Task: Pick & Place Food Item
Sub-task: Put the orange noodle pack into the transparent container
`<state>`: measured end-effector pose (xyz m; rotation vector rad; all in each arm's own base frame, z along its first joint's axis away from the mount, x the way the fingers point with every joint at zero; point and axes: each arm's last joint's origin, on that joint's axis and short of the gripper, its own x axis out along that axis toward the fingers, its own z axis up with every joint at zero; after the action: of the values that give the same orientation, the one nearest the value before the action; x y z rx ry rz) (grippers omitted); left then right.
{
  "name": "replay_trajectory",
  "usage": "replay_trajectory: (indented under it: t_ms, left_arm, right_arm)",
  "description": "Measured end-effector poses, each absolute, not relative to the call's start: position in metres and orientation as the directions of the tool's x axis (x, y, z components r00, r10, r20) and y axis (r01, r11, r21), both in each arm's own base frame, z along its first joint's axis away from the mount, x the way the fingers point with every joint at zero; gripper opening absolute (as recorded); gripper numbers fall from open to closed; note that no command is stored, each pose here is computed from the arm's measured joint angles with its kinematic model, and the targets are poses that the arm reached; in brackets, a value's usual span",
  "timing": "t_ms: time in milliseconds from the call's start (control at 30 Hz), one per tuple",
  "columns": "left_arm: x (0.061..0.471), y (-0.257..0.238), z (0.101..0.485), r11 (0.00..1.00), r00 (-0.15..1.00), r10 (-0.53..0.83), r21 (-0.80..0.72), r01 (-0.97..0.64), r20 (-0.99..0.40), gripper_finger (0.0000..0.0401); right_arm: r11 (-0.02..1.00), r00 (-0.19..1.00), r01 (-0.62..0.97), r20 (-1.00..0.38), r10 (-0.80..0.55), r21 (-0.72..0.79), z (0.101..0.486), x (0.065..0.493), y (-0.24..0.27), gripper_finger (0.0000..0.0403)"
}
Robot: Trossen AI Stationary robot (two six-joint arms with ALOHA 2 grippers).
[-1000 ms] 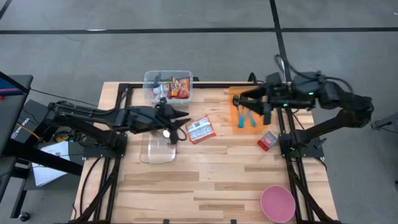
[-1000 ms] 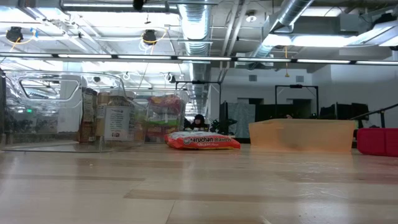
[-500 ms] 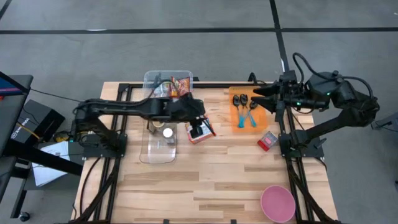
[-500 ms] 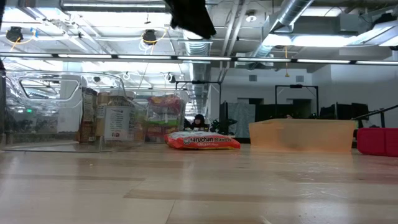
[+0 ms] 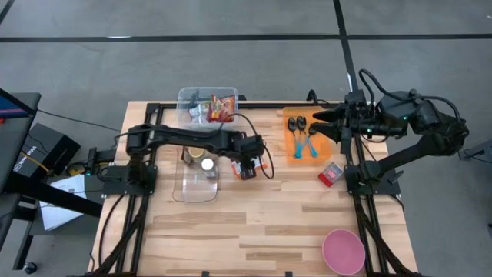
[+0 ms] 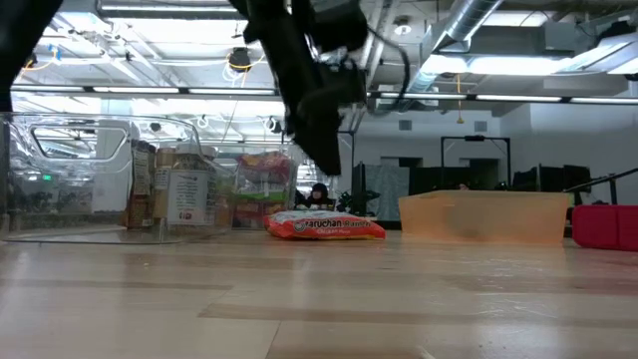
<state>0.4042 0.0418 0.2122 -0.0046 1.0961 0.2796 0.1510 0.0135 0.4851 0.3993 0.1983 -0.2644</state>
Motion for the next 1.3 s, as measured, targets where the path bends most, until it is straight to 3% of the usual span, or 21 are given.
replay_trajectory:
  t_ms: [200,600,933,1067,1233,1300]
  left_arm:
    - [0.409,0.053,0.182,0.944,0.340,0.224,0.116,-0.310,-0.913,0.0145]
    - [0.408,0.073,0.178,0.938,0.361,0.144,0.011,-0.345,-0.921,0.0116]
    - [0.394,0.067,0.151,0.932,0.323,0.127,0.002,-0.362,-0.938,0.0112]
    - [0.393,0.067,0.149,0.923,0.328,0.134,-0.003,-0.384,-0.935,0.0086]
    - [0.394,0.067,0.151,0.921,0.350,0.137,-0.012,-0.390,-0.927,0.0018]
    - [0.396,0.067,0.151,0.922,0.365,0.128,-0.025,-0.387,-0.922,0.0009]
  right_arm:
    - [0.888,0.945,0.293,-0.247,-0.214,0.353,0.485,0.151,0.013,0.0200]
    - [0.891,0.945,0.290,-0.254,-0.208,0.350,0.484,0.151,0.014,0.0200]
    - [0.894,0.947,0.278,-0.254,-0.195,0.350,0.484,0.150,0.016,0.0200]
    - [0.894,0.947,0.278,-0.253,-0.195,0.350,0.484,0.150,0.016,0.0200]
    - [0.894,0.947,0.278,-0.253,-0.195,0.350,0.484,0.150,0.016,0.0200]
    - [0.894,0.947,0.278,-0.253,-0.195,0.350,0.484,0.150,0.016,0.0200]
